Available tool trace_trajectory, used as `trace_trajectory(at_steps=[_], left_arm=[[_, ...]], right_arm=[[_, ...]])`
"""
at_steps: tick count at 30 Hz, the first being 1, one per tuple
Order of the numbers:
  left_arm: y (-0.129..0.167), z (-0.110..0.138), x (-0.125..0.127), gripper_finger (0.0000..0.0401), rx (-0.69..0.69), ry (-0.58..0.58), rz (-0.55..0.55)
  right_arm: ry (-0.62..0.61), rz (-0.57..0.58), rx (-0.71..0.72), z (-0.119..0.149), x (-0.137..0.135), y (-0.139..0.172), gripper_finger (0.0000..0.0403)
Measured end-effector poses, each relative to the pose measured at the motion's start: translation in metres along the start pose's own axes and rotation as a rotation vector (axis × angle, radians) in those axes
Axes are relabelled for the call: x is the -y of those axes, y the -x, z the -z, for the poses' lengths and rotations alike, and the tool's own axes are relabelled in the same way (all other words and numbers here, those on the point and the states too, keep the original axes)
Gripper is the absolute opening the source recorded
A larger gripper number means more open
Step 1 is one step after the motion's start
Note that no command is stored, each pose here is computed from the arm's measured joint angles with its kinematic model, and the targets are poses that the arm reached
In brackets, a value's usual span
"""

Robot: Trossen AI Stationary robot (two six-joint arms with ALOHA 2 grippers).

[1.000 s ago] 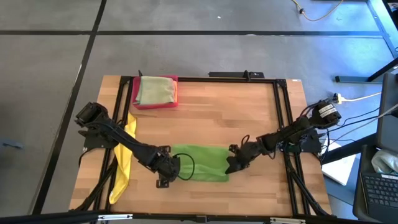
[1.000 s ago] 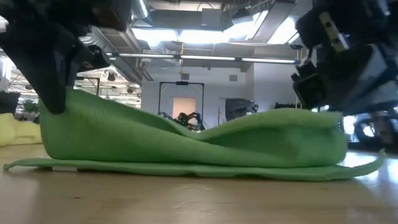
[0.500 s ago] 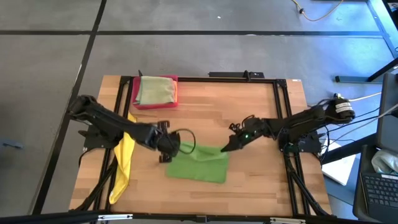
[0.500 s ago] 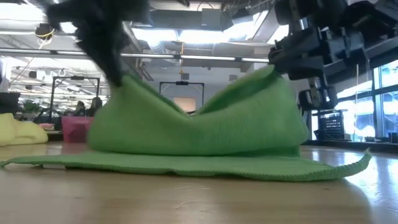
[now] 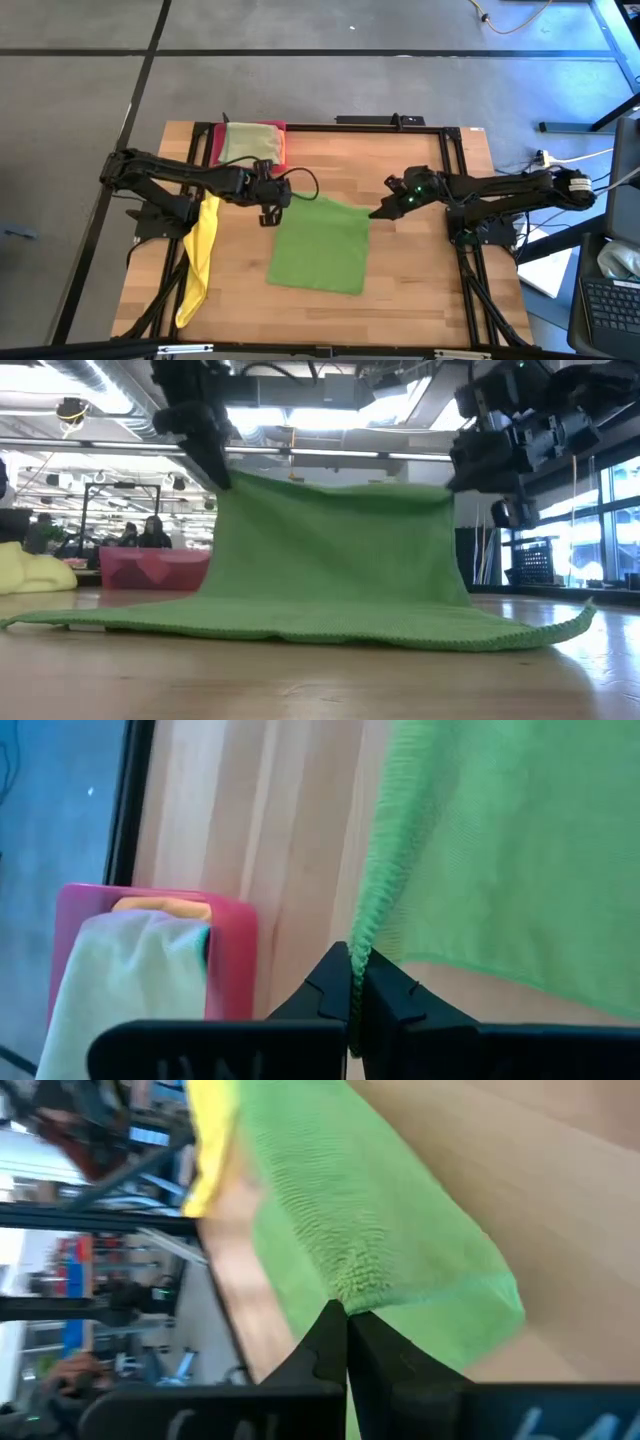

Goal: Fold microfiber towels
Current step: Fold the green microfiber towel

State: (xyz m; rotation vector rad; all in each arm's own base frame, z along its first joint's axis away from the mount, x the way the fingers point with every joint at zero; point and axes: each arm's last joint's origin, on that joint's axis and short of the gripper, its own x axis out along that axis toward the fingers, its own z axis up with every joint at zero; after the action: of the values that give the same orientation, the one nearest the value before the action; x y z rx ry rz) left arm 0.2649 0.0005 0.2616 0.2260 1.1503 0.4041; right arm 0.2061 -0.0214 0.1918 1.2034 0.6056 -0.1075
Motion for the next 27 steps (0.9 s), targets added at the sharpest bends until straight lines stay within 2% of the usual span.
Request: trace_trajectory(at_steps=[4, 9, 14, 19, 27], left_arm=[[-0.011, -0.003, -0.004, 0.0, -0.02, 0.013, 0.013], [-0.019, -0.004, 0.004, 0.0, -0.067, 0.069, 0.119], [-0.012, -0.003, 0.025, 0.0, -0.062, 0.076, 0.195], [-0.001, 0.0, 0.047, 0.0, -0.048, 0.081, 0.227], [0.013, 0.009, 0.086, 0.0, -0.041, 0.088, 0.273]], right_arm=[[0.012, 0.059, -0.009, 0.0, 0.007, 0.001, 0.0003], [-0.004, -0.005, -0.05, 0.0, 0.002, 0.001, 0.0007], [-0.05, -0.081, -0.18, 0.012, -0.006, -0.002, 0.0006], [-0.082, -0.09, -0.269, 0.026, -0.012, -0.006, 0.0011], [-0.093, -0.002, -0.302, 0.052, -0.014, -0.019, 0.0015]])
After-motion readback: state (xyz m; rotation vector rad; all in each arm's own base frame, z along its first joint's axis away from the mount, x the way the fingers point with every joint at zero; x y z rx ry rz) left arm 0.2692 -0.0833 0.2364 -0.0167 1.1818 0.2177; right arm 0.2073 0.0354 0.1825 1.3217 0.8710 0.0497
